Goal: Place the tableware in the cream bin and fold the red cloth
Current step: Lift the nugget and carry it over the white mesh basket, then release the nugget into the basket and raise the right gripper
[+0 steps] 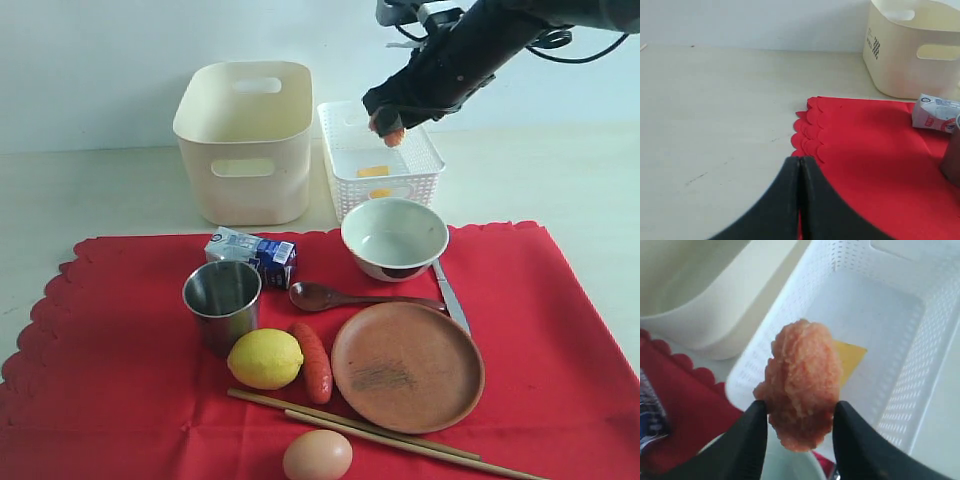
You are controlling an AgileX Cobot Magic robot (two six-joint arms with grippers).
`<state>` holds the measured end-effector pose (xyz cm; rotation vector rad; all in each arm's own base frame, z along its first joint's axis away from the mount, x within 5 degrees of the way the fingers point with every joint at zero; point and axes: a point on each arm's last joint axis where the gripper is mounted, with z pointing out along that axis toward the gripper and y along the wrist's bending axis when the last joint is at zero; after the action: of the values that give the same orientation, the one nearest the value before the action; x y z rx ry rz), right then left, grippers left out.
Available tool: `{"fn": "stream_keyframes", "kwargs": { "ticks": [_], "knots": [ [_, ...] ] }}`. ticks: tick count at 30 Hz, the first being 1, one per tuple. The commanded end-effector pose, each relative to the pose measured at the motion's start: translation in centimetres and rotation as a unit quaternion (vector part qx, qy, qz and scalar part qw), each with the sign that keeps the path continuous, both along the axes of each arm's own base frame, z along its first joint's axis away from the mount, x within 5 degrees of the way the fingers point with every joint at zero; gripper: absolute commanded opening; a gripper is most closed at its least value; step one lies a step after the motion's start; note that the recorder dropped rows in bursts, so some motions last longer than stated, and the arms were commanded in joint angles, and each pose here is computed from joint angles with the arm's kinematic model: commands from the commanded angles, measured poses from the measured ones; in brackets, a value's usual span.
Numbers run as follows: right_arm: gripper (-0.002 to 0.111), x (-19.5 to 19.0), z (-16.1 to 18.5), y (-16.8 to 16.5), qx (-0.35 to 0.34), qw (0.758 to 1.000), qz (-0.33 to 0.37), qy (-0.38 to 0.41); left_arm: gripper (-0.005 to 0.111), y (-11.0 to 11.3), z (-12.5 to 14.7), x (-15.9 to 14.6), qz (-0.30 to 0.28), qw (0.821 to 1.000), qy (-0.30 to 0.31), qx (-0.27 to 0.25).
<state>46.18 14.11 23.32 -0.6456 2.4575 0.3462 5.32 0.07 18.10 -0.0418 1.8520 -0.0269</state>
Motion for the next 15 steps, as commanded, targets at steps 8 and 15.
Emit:
{"fn": "stream_keyframes", "kwargs": {
  "ticks": [8,15],
  "knots": [
    [0.000,3.6,-4.5,-0.9,-0.089,0.996,-0.019,0.010,0.000,0.0,0.0,0.0,0.001,1.000,-0.008,0.000],
    [0.000,4.2,-5.9,-1.1,-0.111,0.994,-0.014,0.011,0.000,0.0,0.0,0.0,0.001,1.000,-0.008,0.000]
  ]
}}
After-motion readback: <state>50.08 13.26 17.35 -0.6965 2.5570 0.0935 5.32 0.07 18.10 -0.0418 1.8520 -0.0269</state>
